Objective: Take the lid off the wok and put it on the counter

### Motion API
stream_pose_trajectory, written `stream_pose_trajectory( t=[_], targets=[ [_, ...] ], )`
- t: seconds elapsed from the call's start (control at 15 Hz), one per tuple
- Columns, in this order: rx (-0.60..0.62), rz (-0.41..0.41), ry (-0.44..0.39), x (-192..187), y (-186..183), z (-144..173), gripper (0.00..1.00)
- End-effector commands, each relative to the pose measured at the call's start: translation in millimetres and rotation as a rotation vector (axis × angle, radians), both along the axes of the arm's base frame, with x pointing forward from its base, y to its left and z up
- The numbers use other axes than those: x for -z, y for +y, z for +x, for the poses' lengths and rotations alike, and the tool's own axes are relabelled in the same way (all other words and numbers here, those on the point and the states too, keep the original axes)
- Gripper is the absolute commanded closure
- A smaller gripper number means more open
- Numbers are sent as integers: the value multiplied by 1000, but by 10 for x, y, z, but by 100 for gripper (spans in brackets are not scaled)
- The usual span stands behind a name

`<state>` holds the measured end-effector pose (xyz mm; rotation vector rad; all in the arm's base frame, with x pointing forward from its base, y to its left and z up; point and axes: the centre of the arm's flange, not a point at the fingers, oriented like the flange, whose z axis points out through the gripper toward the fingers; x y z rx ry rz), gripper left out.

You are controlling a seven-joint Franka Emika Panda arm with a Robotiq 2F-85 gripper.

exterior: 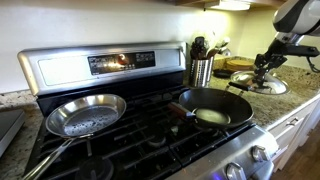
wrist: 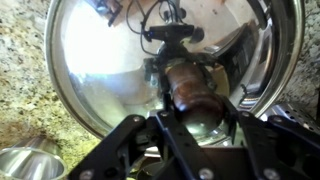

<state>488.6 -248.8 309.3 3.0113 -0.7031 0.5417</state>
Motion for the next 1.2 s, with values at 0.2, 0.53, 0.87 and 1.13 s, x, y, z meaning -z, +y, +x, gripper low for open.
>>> stream_pose_trajectory(
  t=[0.2,0.53,0.87,1.13],
  targets=[
    [-5,37,0,333,-10,330,80],
    [-32,64,33,664,117,347,80],
    [-44,76,45,788,163,337,80],
    [-48,76,45,799,165,289,80]
  ],
)
